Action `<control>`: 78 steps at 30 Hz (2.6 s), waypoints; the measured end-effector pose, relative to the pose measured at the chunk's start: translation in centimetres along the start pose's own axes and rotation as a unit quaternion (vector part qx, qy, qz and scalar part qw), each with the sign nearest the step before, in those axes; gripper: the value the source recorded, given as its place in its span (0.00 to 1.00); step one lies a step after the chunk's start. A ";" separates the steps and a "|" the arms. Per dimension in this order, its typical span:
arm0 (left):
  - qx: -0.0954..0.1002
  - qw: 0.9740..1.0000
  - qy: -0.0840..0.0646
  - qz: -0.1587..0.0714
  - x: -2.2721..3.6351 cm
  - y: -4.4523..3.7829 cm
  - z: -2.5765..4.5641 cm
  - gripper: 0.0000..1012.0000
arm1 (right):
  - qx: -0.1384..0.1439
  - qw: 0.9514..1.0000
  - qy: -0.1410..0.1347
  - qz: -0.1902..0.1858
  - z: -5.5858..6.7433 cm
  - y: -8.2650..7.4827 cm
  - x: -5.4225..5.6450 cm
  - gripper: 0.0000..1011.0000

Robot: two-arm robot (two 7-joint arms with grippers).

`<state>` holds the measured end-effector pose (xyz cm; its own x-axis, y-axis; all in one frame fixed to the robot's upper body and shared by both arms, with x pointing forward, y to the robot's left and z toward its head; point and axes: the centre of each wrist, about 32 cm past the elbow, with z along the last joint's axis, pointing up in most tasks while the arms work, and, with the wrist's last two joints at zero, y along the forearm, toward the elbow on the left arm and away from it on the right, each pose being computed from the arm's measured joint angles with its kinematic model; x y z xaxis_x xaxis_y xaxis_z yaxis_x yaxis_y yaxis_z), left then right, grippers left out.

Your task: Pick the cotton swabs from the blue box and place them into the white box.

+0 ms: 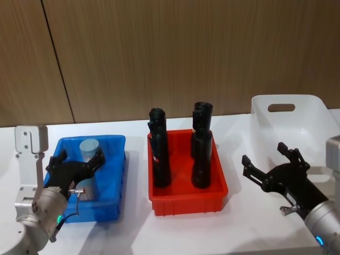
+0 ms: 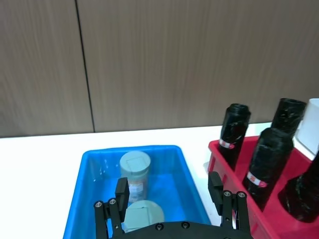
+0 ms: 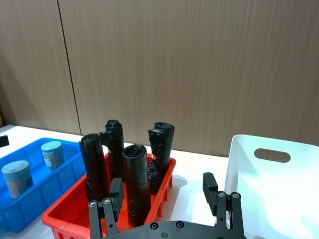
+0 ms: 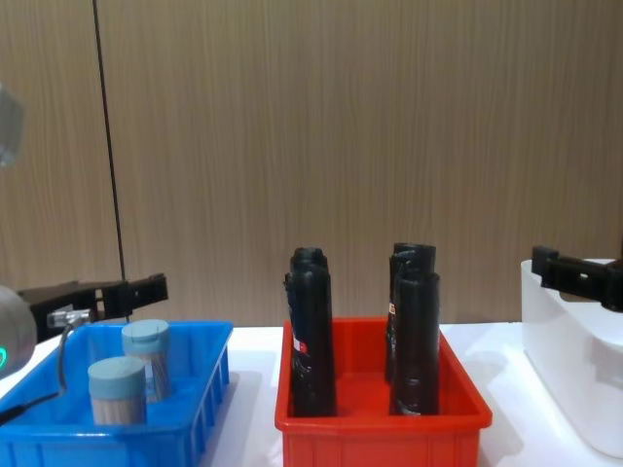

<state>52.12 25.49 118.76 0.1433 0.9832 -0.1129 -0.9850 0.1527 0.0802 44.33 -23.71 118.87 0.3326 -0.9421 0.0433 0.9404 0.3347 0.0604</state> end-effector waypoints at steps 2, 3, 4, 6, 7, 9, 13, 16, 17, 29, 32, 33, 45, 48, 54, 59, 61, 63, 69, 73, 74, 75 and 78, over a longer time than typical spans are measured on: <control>0.007 1.000 0.006 0.007 0.26 -0.18 -0.03 0.99 | 0.000 1.000 0.000 0.000 0.0 0.0 0.0 0.99; 0.009 1.000 0.007 0.009 0.34 -0.23 -0.04 0.99 | 0.000 1.000 0.000 0.000 0.0 0.0 0.0 0.99; 0.011 1.000 0.008 0.011 0.41 -0.29 -0.04 0.99 | 0.000 1.000 0.000 0.000 0.0 0.0 0.0 0.99; 0.018 1.000 0.013 0.016 0.63 -0.50 -0.03 0.99 | 0.000 1.000 0.000 0.000 0.0 0.0 0.0 0.99; 0.022 0.999 0.015 0.019 0.76 -0.63 -0.02 0.99 | 0.000 1.000 0.000 0.000 0.0 0.0 0.0 0.99; 0.029 0.999 0.018 0.022 0.96 -0.85 -0.03 0.99 | 0.000 1.000 0.000 0.000 0.0 0.0 0.0 0.99; 0.040 0.999 0.020 0.027 1.22 -1.20 0.02 0.99 | 0.000 1.000 0.000 0.000 0.0 0.0 0.0 0.99; 0.046 0.998 0.020 0.029 1.39 -1.43 0.06 0.99 | 0.000 1.000 0.000 0.000 0.0 0.0 0.0 0.99; 0.052 0.998 0.020 0.030 1.50 -1.56 0.08 0.99 | 0.000 1.000 0.000 0.000 0.0 0.0 0.0 0.99; 0.089 0.996 0.012 0.017 2.48 -2.51 0.22 0.99 | 0.000 1.000 0.000 0.000 0.0 0.0 0.0 0.99; 0.098 0.995 0.008 0.011 2.70 -2.72 0.26 0.99 | 0.000 1.000 0.000 0.000 0.0 0.0 0.0 0.99; 0.100 0.995 0.008 0.010 2.73 -2.75 0.27 0.99 | 0.000 1.000 0.000 0.000 0.0 0.0 0.0 0.99; 0.125 0.992 0.000 -0.013 3.45 -3.50 0.12 0.99 | 0.000 1.000 0.000 0.000 0.0 0.0 0.0 0.99; 0.129 0.991 -0.001 -0.016 3.56 -3.65 0.08 0.99 | 0.000 1.000 0.000 0.000 0.0 0.0 0.0 0.99; 0.136 0.990 -0.003 -0.020 3.74 -3.92 -0.01 0.99 | 0.000 1.000 0.000 0.000 0.0 0.0 0.0 0.99; 0.141 0.990 -0.006 -0.022 3.88 -4.13 -0.07 0.99 | 0.000 1.000 0.000 0.000 0.0 0.0 0.0 0.99; 0.144 0.989 -0.008 -0.024 3.97 -4.27 -0.09 0.99 | 0.000 1.000 0.000 0.000 0.0 0.0 0.0 0.99; 0.145 0.989 -0.009 -0.024 4.01 -4.35 -0.10 0.99 | 0.000 1.000 0.000 0.000 0.0 0.0 0.0 0.99; 0.150 0.988 -0.015 -0.026 4.14 -4.62 -0.15 0.89 | 0.000 1.000 0.000 0.000 0.0 0.0 0.0 0.99; 0.153 0.988 -0.021 -0.025 4.20 -4.82 -0.21 0.75 | 0.000 1.000 0.000 0.000 0.0 0.0 0.0 0.99; 0.153 0.988 -0.021 -0.024 4.21 -4.85 -0.22 0.75 | 0.000 1.000 0.000 0.000 0.0 0.0 0.0 0.99; 0.153 0.988 -0.021 -0.024 4.21 -4.85 -0.22 0.72 | 0.000 1.000 0.000 0.000 0.0 0.0 0.0 0.99; 0.155 0.987 -0.025 -0.023 4.24 -4.99 -0.28 0.66 | 0.000 1.000 0.000 0.000 0.0 0.0 0.0 0.99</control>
<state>57.62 28.87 117.61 0.1999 0.9770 -0.0743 -0.9018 0.2131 0.3759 44.33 -23.71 118.87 0.3326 -0.9421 0.0433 0.9404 0.3348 0.0604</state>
